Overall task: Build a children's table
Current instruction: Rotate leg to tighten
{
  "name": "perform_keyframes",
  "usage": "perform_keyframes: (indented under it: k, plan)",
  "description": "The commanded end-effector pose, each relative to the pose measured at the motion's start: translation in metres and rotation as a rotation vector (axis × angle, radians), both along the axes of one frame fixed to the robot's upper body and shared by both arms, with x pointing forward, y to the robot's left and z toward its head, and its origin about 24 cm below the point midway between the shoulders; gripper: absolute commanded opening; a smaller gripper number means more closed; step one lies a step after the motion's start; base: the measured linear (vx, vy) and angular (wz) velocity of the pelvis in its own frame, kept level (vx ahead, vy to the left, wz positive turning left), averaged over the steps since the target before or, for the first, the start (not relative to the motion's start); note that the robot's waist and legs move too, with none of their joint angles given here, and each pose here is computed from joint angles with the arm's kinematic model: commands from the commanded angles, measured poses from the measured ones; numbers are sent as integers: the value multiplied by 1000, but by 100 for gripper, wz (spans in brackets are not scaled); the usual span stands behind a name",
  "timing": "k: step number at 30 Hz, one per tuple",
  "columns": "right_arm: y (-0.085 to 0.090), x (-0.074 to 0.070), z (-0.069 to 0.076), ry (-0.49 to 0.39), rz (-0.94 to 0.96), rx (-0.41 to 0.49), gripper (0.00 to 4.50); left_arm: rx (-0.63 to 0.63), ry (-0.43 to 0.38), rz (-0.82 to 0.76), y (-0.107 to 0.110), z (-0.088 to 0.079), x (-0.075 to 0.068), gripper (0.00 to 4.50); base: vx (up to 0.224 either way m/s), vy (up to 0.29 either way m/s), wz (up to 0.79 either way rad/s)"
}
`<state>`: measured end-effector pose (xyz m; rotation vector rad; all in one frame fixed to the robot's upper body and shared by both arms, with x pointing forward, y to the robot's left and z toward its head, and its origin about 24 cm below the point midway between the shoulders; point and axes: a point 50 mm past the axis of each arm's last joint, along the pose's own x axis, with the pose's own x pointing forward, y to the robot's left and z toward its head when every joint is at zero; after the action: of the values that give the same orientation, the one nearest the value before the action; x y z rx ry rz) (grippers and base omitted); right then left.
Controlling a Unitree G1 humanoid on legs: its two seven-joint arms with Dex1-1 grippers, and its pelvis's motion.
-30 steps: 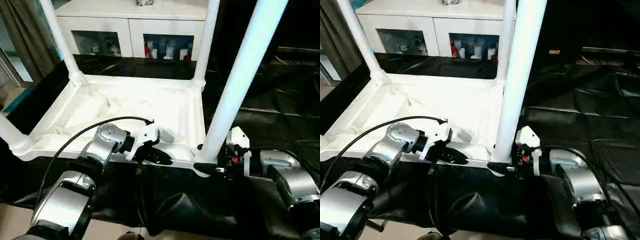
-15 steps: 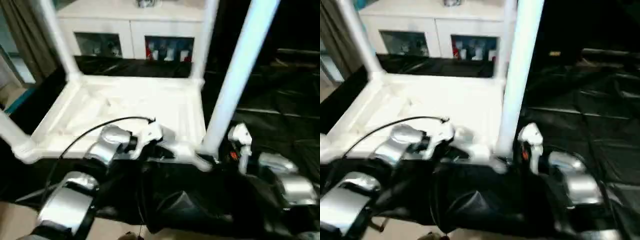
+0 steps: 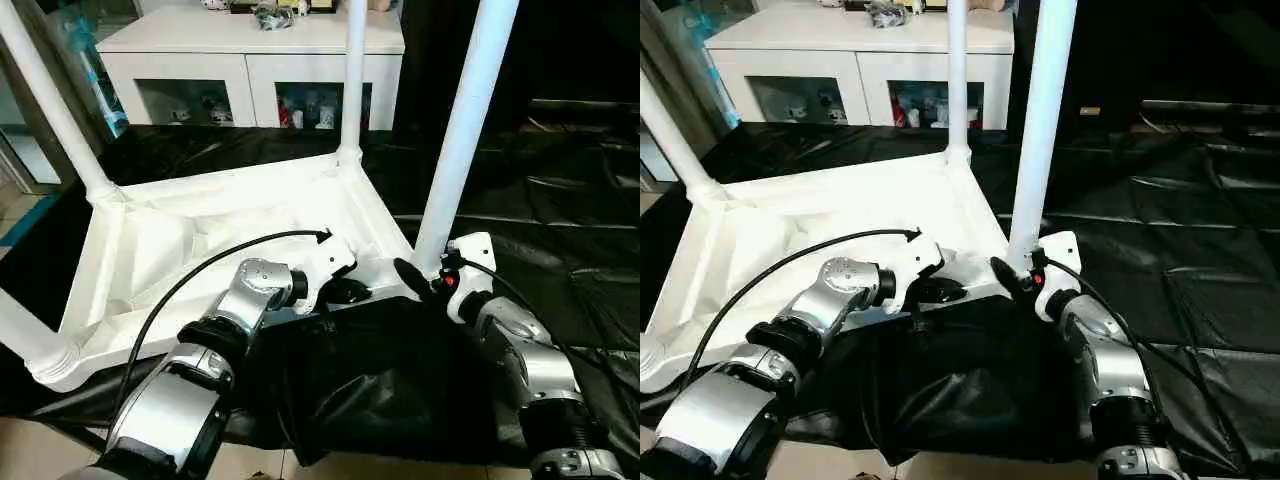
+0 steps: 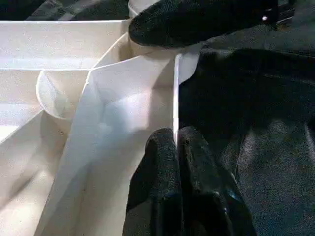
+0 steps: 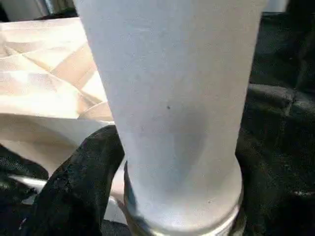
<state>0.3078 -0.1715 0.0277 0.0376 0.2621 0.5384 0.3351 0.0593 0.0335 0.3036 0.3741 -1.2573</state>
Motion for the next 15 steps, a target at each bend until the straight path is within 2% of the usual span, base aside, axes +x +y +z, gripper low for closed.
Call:
perform_keyframes:
  k: [1, 4, 6, 13, 15]
  plan:
    - [45, -12, -7, 45, 314, 49, 387, -59, -35, -93, -23, 13, -2, 0, 0, 0, 0]
    - [32, -16, -1, 37, 397, 37, 387, -51, -22, -128, -11, 12, -3, 0, 0, 0, 0]
    - [15, -23, 6, 43, 509, 24, 387, -24, -2, -190, 5, 9, -6, 0, 0, 0, 0]
    - [-5, -30, 13, 56, 606, 0, 387, -13, 31, -265, 26, 10, -9, 0, 10, -5, -1]
    - [-16, -35, 14, 81, 656, -28, 387, -20, 55, -289, 37, 13, -9, 0, 0, 0, 0]
